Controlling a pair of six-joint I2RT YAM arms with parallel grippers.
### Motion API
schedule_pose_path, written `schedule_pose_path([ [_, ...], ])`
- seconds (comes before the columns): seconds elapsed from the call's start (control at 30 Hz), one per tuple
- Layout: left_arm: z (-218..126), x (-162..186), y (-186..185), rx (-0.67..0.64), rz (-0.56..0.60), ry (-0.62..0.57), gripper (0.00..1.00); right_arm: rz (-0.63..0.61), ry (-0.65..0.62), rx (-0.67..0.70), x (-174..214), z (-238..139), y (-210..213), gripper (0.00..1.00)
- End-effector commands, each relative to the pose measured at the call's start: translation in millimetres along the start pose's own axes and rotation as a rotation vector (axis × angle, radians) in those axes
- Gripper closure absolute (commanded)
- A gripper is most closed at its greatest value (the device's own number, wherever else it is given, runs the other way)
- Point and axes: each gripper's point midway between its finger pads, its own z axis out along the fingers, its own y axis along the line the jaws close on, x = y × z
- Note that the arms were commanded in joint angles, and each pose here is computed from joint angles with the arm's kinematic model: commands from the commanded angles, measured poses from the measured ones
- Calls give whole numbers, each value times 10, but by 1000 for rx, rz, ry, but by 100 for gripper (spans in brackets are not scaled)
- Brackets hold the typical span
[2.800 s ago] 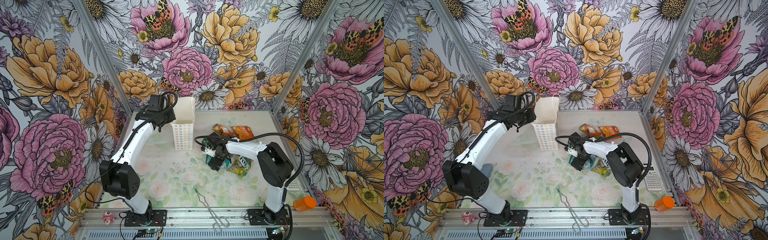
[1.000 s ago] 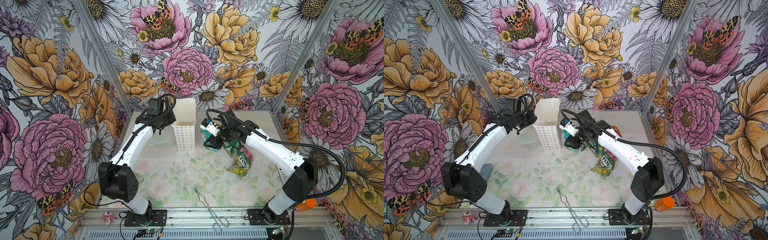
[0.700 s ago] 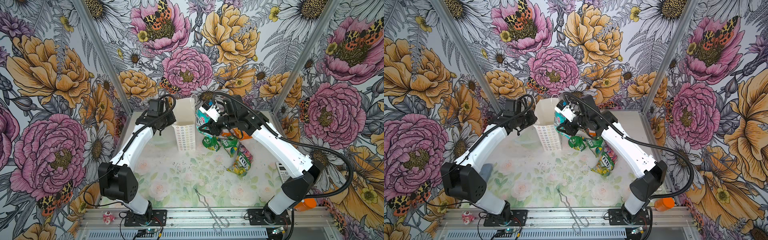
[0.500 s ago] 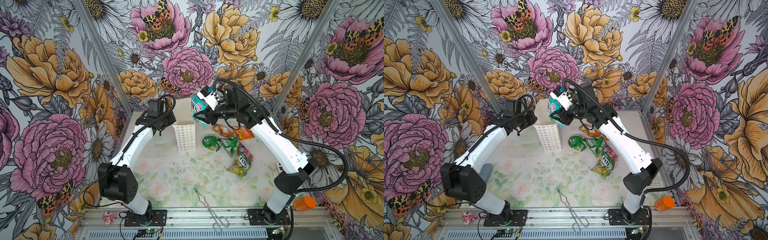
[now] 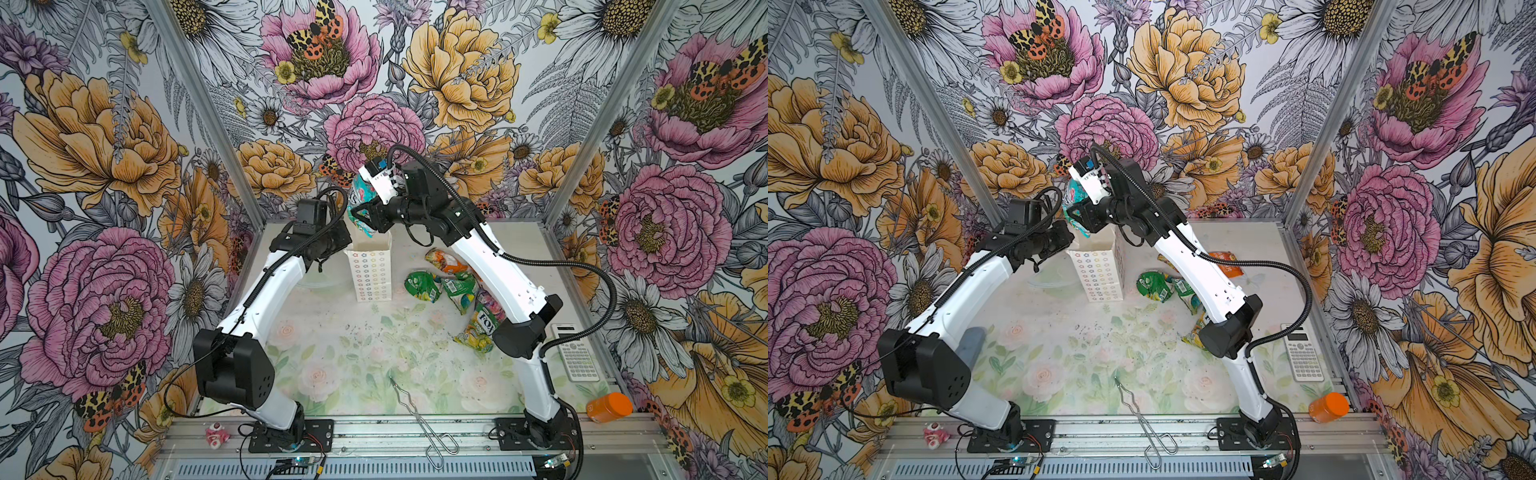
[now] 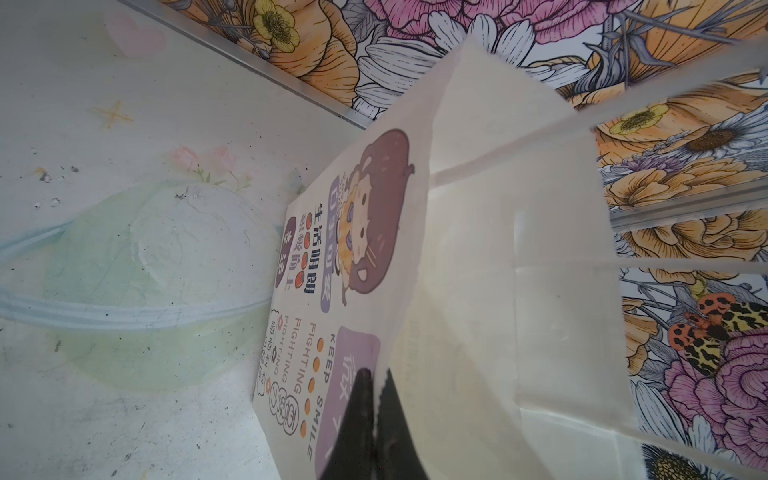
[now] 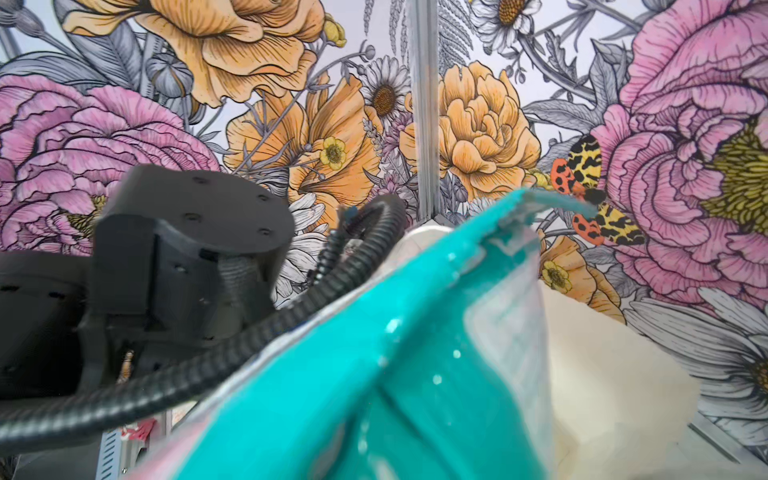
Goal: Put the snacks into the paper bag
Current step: 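Lift the teal packet over the bag with the right gripper while the left holds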
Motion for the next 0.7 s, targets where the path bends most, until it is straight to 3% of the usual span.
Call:
schedule_pose_path([
  [0.0, -69, -57, -94, 32, 2, -41, 100, 23, -107, 44, -303, -83, -29, 62],
  [0.67, -45, -12, -78, 24, 1, -34, 100, 66, -13, 177, 122, 289, -390, 59],
])
